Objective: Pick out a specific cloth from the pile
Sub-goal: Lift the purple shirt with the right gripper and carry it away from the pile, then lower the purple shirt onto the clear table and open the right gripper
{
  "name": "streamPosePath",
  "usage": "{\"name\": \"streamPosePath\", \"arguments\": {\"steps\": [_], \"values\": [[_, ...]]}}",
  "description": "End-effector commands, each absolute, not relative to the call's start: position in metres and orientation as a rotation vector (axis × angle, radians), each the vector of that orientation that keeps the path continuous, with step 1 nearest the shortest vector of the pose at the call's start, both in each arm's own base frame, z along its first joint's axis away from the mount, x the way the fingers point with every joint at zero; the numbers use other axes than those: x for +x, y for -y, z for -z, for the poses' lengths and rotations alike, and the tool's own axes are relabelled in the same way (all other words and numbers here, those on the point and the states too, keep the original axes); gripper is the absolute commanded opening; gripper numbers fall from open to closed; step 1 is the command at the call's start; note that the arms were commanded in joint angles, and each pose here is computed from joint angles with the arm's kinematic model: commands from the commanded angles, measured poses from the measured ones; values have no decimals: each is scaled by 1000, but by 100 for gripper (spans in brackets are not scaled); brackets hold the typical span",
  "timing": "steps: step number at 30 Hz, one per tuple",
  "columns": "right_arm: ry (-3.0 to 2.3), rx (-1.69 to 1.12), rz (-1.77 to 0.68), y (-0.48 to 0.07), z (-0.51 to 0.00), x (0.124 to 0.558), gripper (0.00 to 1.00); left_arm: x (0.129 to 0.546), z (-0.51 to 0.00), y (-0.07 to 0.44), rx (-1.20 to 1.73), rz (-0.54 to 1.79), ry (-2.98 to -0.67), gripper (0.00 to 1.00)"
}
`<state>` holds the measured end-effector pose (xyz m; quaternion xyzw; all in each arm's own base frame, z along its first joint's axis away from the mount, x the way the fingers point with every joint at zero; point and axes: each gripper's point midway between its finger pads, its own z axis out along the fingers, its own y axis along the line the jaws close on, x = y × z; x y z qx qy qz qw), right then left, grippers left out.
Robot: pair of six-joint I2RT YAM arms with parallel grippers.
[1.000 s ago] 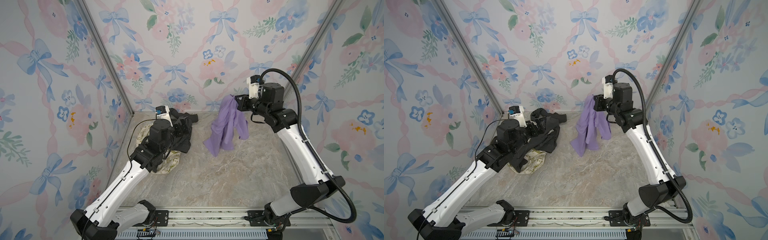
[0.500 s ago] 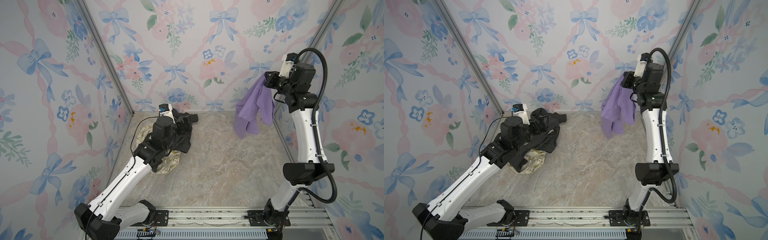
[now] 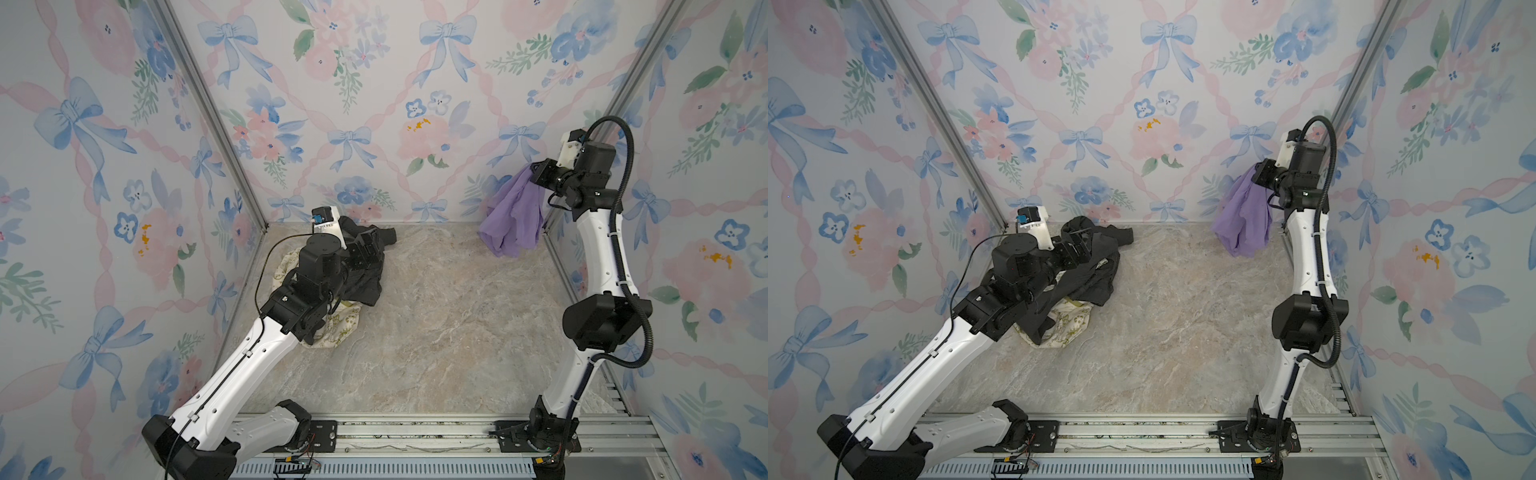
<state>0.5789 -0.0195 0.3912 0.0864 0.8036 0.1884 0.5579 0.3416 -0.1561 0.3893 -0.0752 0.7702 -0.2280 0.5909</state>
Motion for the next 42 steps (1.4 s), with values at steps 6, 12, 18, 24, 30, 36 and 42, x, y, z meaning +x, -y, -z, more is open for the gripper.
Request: {"name": "streamPosePath", "arguments": {"steps": [6,12,18,24,30,36,42], "values": [[-2038,354,-334,57,-291,518,0,344,-385,151,-197,515,-1787,98],[-2258,472,-275,62,-205,456,0,350,-377,158,-187,522,-1814,98],[-2428,582,-209,63,-152,405,2,353,-375,161,-192,535,-1816,98],[-2631,655,-150,65,-101,377,6,354,-371,161,-191,529,-1823,98],[-2808,722,-140,63,-60,363,11,352,-370,159,-198,527,-1822,98],[-2878,740,-155,60,-47,360,18,346,-369,147,-232,495,-1806,98],[-2885,746,-180,57,-46,363,33,345,-364,140,-251,464,-1805,98]]}}
